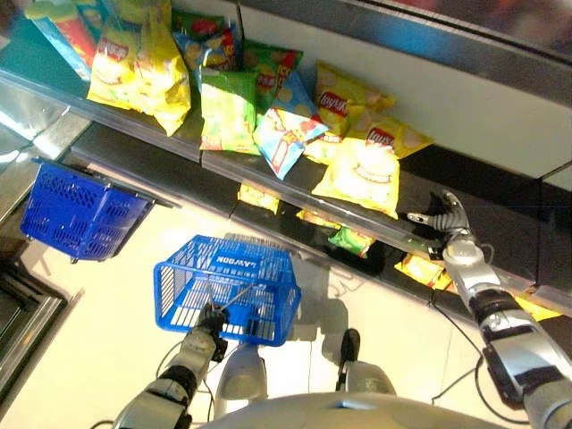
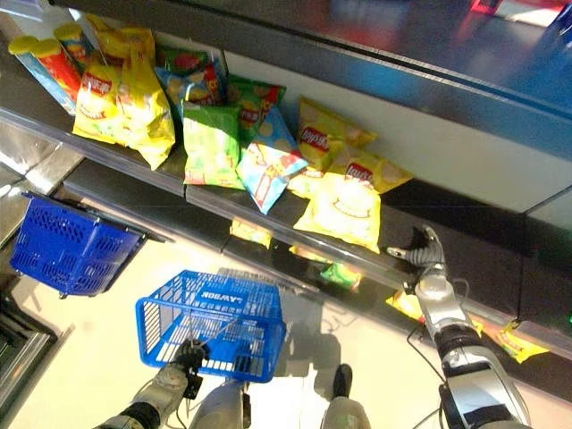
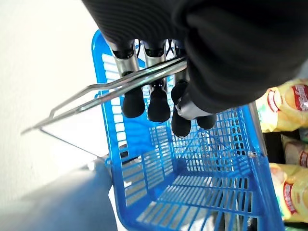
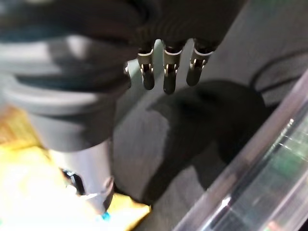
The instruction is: Pick up the snacks into the basket
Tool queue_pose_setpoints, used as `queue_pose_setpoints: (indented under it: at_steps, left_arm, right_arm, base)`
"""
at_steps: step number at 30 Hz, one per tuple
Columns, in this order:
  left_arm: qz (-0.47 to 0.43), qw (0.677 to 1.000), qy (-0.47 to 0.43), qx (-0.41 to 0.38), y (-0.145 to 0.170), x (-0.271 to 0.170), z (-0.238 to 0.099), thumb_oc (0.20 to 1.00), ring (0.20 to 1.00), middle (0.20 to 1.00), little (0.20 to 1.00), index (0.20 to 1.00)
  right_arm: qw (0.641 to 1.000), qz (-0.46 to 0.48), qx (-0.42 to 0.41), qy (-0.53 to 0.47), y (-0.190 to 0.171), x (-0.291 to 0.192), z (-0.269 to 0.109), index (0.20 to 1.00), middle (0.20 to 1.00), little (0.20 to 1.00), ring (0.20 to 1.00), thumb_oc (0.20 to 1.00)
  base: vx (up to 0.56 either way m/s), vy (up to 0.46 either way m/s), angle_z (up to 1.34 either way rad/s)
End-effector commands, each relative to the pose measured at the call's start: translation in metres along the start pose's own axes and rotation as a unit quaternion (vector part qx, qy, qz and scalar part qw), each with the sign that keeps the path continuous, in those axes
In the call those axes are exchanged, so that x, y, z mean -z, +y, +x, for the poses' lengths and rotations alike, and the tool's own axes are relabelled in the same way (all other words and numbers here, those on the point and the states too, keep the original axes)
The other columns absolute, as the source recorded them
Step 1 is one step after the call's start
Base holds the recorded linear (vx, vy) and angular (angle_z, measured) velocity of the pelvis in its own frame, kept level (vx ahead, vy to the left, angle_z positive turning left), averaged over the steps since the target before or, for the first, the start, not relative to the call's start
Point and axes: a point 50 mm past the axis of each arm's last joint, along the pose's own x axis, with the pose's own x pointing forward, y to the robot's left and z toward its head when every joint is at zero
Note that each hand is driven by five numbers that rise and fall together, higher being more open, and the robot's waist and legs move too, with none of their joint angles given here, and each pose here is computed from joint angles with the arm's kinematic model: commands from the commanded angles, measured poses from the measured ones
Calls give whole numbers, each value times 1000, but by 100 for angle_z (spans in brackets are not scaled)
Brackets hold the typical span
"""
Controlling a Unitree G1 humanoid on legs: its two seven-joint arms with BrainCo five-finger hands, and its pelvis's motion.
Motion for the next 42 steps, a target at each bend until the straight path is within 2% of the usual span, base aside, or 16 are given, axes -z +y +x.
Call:
queue_pose_setpoints:
  at_steps: [1, 7, 16, 22, 24, 25, 28, 34, 42]
  left_arm:
    - [47, 998, 6, -31, 15, 6, 1, 200, 200, 200, 200, 200]
    - [36, 999, 13, -20, 8, 15, -3, 200, 200, 200, 200, 200]
    - [35, 999, 4, -3, 3, 18, -7, 200, 200, 200, 200, 200]
    - [24, 1000, 9, -1, 2, 22, -9, 200, 200, 200, 200, 200]
    - [21, 1000, 9, -5, 3, 22, -9, 200, 200, 200, 200, 200]
    - [15, 1000, 4, -6, 4, 18, -8, 200, 200, 200, 200, 200]
    - [15, 1000, 3, -6, 4, 17, -8, 200, 200, 200, 200, 200]
    - [25, 1000, -13, 2, 3, 7, -5, 200, 200, 200, 200, 200]
    - [21, 1000, -17, -11, 8, 0, -2, 200, 200, 200, 200, 200]
  right_arm:
    - [999, 3, 31, -32, -28, -30, 15, 1000, 1000, 1000, 1000, 1000]
    - [998, 43, 39, -17, -33, -34, 20, 1000, 1000, 1000, 1000, 1000]
    - [988, 154, 12, 6, -15, -39, 21, 1000, 1000, 1000, 1000, 1000]
    - [977, 207, -21, -37, 0, -64, 18, 1000, 1000, 1000, 1000, 1000]
    - [975, 211, -38, -54, 6, -69, 14, 1000, 1000, 1000, 1000, 1000]
    - [969, 215, -83, -91, 16, -77, 5, 1000, 1000, 1000, 1000, 1000]
    - [967, 217, -95, -99, 19, -78, 1, 1000, 1000, 1000, 1000, 1000]
    - [951, 190, -178, -166, 35, -92, -20, 1000, 1000, 1000, 1000, 1000]
    - [938, 183, -200, -217, 38, -82, -52, 1000, 1000, 1000, 1000, 1000]
  base:
    - [0, 0, 0]
    - [6, 1, 0]
    - [0, 0, 0]
    - [0, 0, 0]
    - [0, 0, 0]
    - [0, 0, 0]
    - [0, 0, 0]
    - [0, 0, 0]
    - [0, 0, 0]
